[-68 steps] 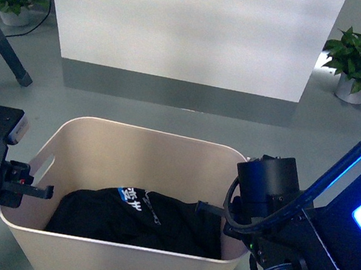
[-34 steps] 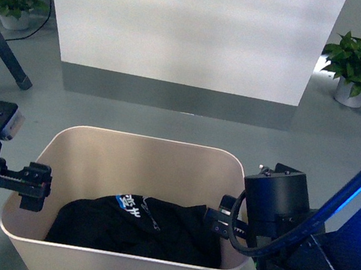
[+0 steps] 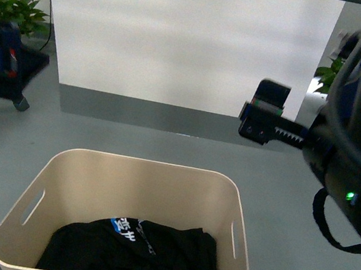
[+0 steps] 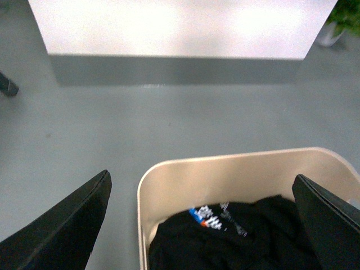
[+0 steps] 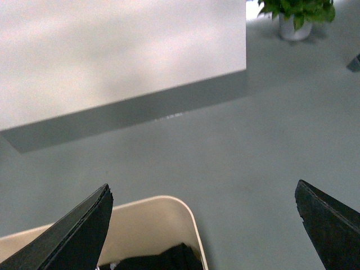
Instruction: Move hamper under clothes hanger
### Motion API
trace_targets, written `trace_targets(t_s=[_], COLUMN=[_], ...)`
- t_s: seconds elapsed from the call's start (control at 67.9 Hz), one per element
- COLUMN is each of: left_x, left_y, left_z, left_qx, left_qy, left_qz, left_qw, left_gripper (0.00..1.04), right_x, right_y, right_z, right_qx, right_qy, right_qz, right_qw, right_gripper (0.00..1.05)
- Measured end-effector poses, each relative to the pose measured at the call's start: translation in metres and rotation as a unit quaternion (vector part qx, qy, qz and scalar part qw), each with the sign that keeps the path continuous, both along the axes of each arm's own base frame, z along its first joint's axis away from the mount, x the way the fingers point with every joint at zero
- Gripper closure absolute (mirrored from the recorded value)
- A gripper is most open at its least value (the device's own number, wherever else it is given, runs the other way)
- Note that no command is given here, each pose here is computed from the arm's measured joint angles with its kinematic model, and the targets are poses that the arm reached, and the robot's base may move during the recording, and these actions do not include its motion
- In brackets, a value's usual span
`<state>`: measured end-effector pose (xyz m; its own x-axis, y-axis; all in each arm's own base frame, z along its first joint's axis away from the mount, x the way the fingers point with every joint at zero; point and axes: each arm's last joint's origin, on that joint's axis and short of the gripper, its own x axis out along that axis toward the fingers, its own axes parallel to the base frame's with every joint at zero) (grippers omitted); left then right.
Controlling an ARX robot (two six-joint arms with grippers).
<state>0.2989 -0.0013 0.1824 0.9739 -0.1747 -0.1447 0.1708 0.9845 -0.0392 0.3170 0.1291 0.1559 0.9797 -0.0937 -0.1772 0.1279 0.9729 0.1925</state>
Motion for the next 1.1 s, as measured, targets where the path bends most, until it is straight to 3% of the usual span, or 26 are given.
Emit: trace_targets(t_s=[0.221,0.28,0.354,0.368,0.589,0.825,0.869,1.105], left_x=[-0.044,-0.052,-0.063,-0.068,-0.096,-0.119,-0.125,-0.143], left_y=[0.011,0.013,0.012,0.010,0.001,0.001,0.001,0.001], left_z=[0.049,0.055,0.052,0.047,0.022,0.010,0.007,-0.002], left_qx=[-0.033,-0.024,-0.008,-0.004,0.006,0.007,0.008,0.009], left_qy=[-0.088,-0.091,-0.087,-0.083,-0.065,-0.070,-0.070,-0.070], left_qz=[-0.011,0.028,0.081,0.092,0.085,0.087,0.087,0.087], left_qw=[0.996,0.995,0.993,0.992,0.994,0.994,0.994,0.994], left_gripper=[0.07,0.12,0.25,0.30,0.66,1.02,1.01,1.01], right_x=[-0.040,-0.045,-0.051,-0.058,-0.093,-0.121,-0.126,-0.149], right_y=[0.006,0.008,0.003,-0.005,-0.056,-0.083,-0.088,-0.106], right_z=[0.041,0.044,0.043,0.038,0.027,0.021,0.019,0.008], right_qx=[-0.010,-0.014,-0.050,-0.068,-0.097,-0.101,-0.102,-0.102], right_qy=[-0.090,-0.097,-0.092,-0.085,-0.078,-0.078,-0.077,-0.079], right_qz=[-0.008,-0.002,0.051,0.066,0.056,0.063,0.061,0.060], right_qw=[0.996,0.995,0.993,0.992,0.991,0.990,0.990,0.990], right_gripper=[0.08,0.08,0.18,0.25,0.61,0.96,1.04,1.03])
